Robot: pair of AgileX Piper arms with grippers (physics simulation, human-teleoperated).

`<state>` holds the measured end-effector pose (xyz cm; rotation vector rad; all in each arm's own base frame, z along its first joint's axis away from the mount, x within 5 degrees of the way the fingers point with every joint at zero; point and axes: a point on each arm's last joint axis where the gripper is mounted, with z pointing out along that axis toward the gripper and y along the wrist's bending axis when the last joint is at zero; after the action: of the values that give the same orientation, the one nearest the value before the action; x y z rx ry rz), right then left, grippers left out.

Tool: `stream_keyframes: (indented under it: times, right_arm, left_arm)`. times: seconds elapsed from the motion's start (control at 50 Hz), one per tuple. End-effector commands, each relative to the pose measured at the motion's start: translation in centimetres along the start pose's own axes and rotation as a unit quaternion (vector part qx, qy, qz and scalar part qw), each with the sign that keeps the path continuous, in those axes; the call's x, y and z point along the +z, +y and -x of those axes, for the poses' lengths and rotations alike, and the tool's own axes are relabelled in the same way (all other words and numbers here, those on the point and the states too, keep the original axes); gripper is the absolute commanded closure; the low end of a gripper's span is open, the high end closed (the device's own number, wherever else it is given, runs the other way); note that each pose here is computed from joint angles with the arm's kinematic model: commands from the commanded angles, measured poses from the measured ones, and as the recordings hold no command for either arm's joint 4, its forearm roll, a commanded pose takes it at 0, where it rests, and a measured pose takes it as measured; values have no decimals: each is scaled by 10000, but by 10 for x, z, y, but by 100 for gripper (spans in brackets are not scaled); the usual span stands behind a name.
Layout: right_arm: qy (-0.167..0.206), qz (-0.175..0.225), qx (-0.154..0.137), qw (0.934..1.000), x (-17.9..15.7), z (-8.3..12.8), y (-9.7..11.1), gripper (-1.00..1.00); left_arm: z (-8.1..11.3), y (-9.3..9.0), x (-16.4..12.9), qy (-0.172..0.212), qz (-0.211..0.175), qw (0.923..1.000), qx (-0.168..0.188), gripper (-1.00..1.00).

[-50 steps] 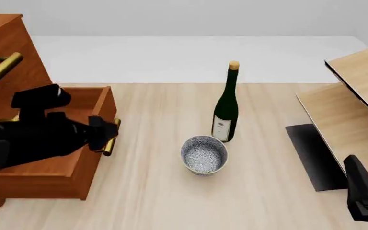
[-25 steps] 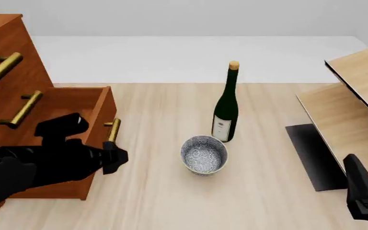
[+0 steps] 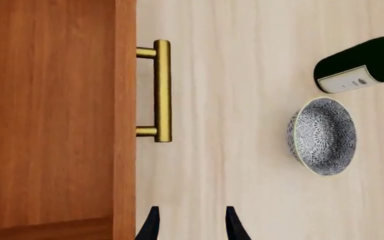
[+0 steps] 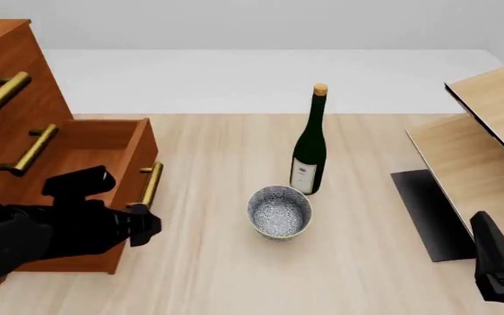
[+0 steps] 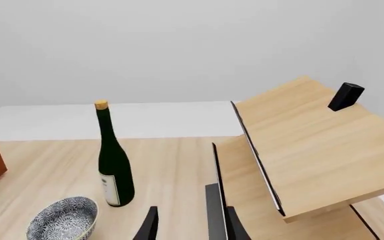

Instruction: Close the bottom drawer of the cabinet and open the top drawer.

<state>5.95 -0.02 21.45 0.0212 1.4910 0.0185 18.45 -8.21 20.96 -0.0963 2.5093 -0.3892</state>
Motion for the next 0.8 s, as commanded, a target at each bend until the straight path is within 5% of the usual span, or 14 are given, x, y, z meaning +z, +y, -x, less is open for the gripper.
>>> stream_keyframes:
  times: [0.02,0.8]
  right_arm:
    - [2,2,14,10000,0,0,0,-100]
    - [15,23,43,10000,0,0,0,-100]
  left_arm:
    - [2,17,6,91,321,9994,96,-100]
    - [-1,80,2,-20,1184,9915,538,-100]
